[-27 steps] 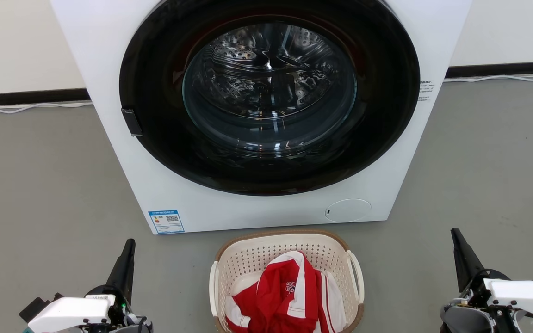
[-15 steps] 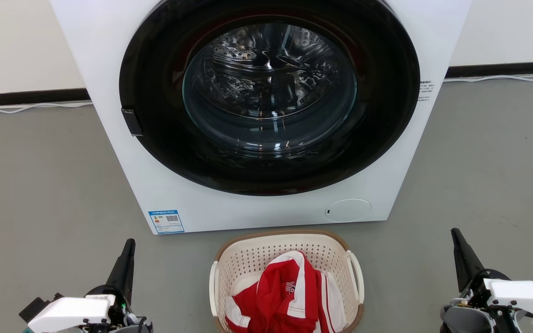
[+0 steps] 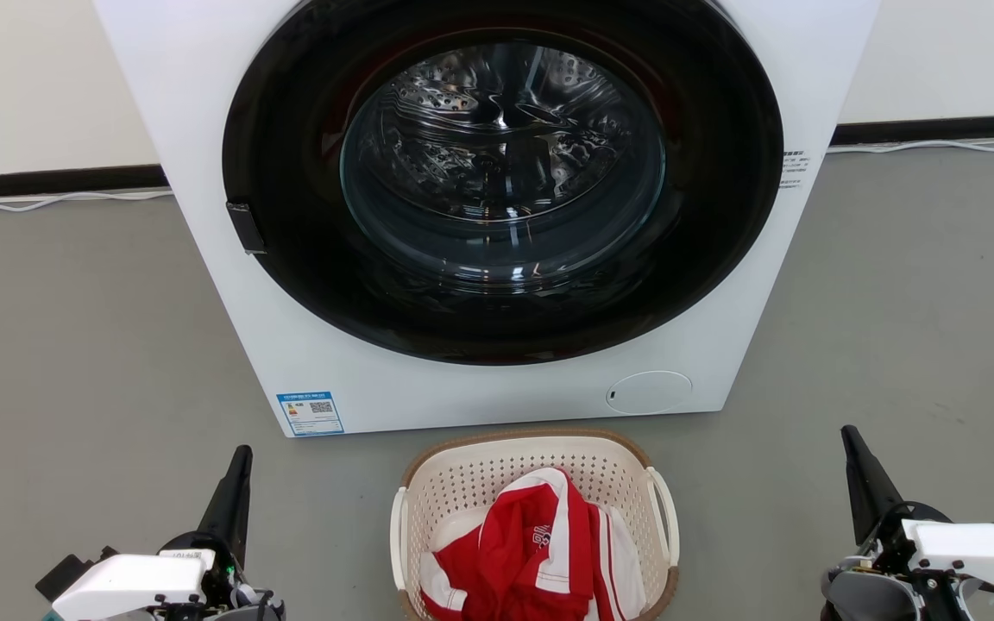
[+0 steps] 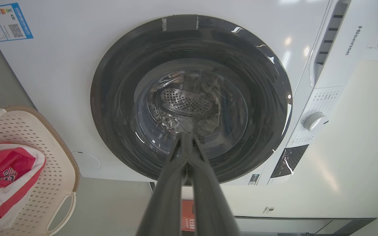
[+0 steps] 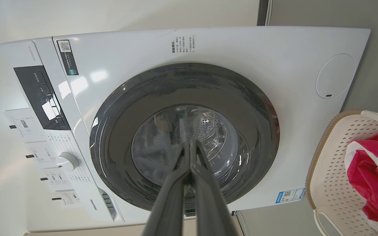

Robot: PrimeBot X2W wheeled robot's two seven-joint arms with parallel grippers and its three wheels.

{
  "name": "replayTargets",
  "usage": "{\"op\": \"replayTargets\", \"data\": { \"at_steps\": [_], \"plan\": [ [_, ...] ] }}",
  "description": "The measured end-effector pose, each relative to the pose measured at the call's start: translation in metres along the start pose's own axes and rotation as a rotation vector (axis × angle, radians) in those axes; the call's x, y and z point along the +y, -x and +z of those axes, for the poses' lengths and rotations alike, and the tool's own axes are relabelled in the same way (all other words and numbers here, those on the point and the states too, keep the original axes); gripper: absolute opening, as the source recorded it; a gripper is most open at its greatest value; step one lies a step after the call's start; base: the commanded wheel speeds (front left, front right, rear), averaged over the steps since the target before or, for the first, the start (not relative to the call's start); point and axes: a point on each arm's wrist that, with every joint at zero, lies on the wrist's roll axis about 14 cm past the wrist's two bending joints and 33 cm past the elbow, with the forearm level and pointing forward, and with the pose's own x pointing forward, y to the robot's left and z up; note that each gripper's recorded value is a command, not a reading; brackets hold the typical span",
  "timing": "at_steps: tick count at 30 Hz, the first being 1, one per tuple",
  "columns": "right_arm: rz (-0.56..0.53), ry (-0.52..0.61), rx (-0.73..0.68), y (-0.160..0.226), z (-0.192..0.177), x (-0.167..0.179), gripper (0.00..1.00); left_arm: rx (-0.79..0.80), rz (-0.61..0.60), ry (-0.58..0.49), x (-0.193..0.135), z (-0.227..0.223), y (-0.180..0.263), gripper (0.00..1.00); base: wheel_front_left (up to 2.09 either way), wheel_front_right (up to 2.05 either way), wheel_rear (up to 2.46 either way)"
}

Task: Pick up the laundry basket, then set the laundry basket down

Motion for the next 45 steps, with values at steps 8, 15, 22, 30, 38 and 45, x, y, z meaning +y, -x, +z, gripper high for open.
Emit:
{"op": "replayTargets", "data": {
  "at_steps": [8, 15, 22, 30, 38, 45],
  "plan": [
    [-0.069, -0.008, 0.001, 0.01, -0.002, -0.024, 1.0, -0.003, 0.072, 0.014, 0.025, -0.002, 0.01, 1.0, 0.0, 0.0, 0.0],
    [-0.074, -0.008, -0.008, 0.014, -0.002, -0.026, 1.0, -0.003, 0.091, 0.011, 0.031, -0.006, 0.014, 1.0, 0.0, 0.0, 0.0],
    [-0.055, 0.006, -0.018, 0.012, -0.003, -0.019, 1.0, -0.007, 0.089, 0.007, 0.031, -0.008, 0.013, 1.0, 0.0, 0.0, 0.0],
    [-0.06, 0.063, -0.019, 0.015, -0.004, -0.021, 1.0, -0.009, 0.09, -0.014, 0.031, -0.011, 0.013, 1.0, 0.0, 0.0, 0.0],
    [-0.05, 0.186, -0.025, 0.014, -0.004, -0.017, 1.0, -0.01, 0.093, -0.074, 0.031, -0.013, 0.014, 1.0, 0.0, 0.0, 0.0],
    [-0.049, 0.303, -0.027, 0.014, -0.003, -0.016, 1.0, -0.016, 0.106, -0.132, 0.035, -0.013, 0.015, 1.0, 0.0, 0.0, 0.0]
  ]
}}
